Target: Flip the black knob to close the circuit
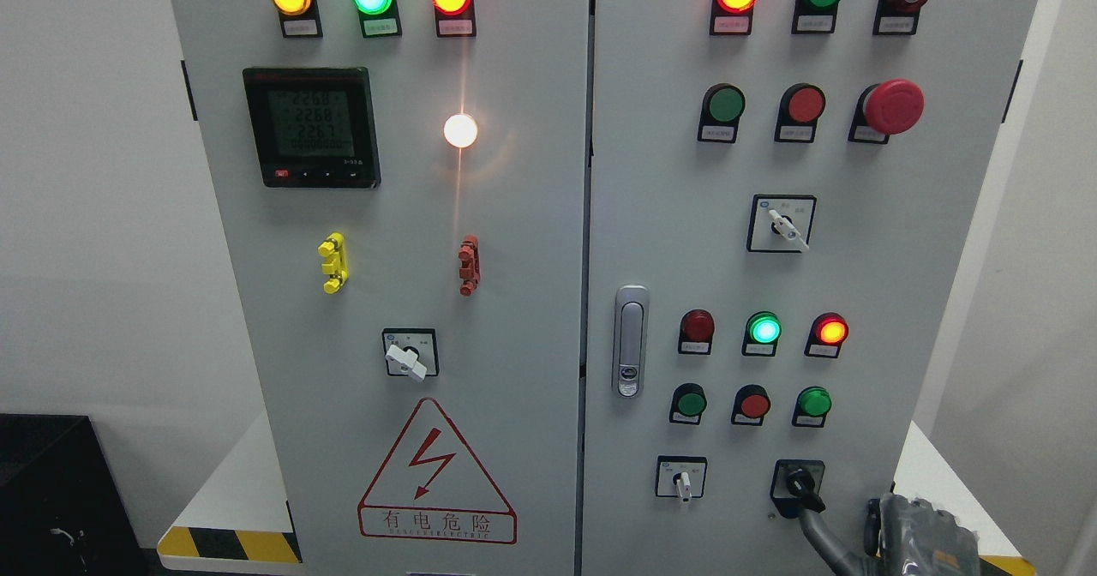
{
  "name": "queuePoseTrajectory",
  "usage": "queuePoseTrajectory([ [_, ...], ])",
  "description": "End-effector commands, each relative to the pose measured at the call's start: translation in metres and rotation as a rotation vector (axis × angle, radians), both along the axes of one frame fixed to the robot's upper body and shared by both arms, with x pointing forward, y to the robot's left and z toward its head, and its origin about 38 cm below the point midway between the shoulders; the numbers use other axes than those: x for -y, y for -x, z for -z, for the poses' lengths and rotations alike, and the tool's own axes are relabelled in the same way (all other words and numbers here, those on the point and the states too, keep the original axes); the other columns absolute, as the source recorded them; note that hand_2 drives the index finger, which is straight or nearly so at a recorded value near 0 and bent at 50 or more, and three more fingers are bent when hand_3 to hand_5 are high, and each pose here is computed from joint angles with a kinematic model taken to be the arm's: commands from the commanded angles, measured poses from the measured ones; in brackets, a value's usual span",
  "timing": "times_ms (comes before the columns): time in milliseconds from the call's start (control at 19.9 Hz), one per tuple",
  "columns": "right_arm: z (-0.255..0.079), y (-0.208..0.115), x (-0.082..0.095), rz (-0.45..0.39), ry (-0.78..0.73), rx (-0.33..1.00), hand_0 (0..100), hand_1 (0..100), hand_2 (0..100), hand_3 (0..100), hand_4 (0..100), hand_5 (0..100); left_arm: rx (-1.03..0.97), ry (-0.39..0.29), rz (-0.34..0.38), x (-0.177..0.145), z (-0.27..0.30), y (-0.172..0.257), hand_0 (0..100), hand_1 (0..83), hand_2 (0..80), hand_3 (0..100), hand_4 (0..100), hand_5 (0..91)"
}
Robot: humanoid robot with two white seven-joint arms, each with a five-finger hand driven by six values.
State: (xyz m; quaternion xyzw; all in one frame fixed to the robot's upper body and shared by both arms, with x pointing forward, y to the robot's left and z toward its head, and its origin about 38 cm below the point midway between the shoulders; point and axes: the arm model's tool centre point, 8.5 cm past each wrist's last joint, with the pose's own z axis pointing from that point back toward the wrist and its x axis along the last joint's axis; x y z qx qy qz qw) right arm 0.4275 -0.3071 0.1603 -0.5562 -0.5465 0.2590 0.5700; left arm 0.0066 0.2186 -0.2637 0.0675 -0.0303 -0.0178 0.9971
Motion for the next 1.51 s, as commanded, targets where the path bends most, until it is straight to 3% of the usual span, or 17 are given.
queuePoseTrajectory([
  [0, -0.005, 0.000, 0.004, 0.004, -0.014, 0.021, 0, 0, 90, 100, 97, 99, 0.007, 0.004, -0.003, 0.001, 0.001, 0.004, 12, 55.6, 0.0, 0, 0, 0.0],
  [803, -0.006, 0.003, -0.003, -0.027, -0.016, 0.033, 0, 0, 90, 100, 97, 100, 0.007, 0.004, -0.003, 0.001, 0.001, 0.004, 12, 55.6, 0.0, 0, 0, 0.0],
  [1456, 0.006, 0.002, -0.043, -0.135, 0.013, -0.001, 0, 0, 90, 100, 97, 100, 0.007, 0.004, -0.002, 0.001, 0.001, 0.004, 12, 55.6, 0.0, 0, 0, 0.0],
])
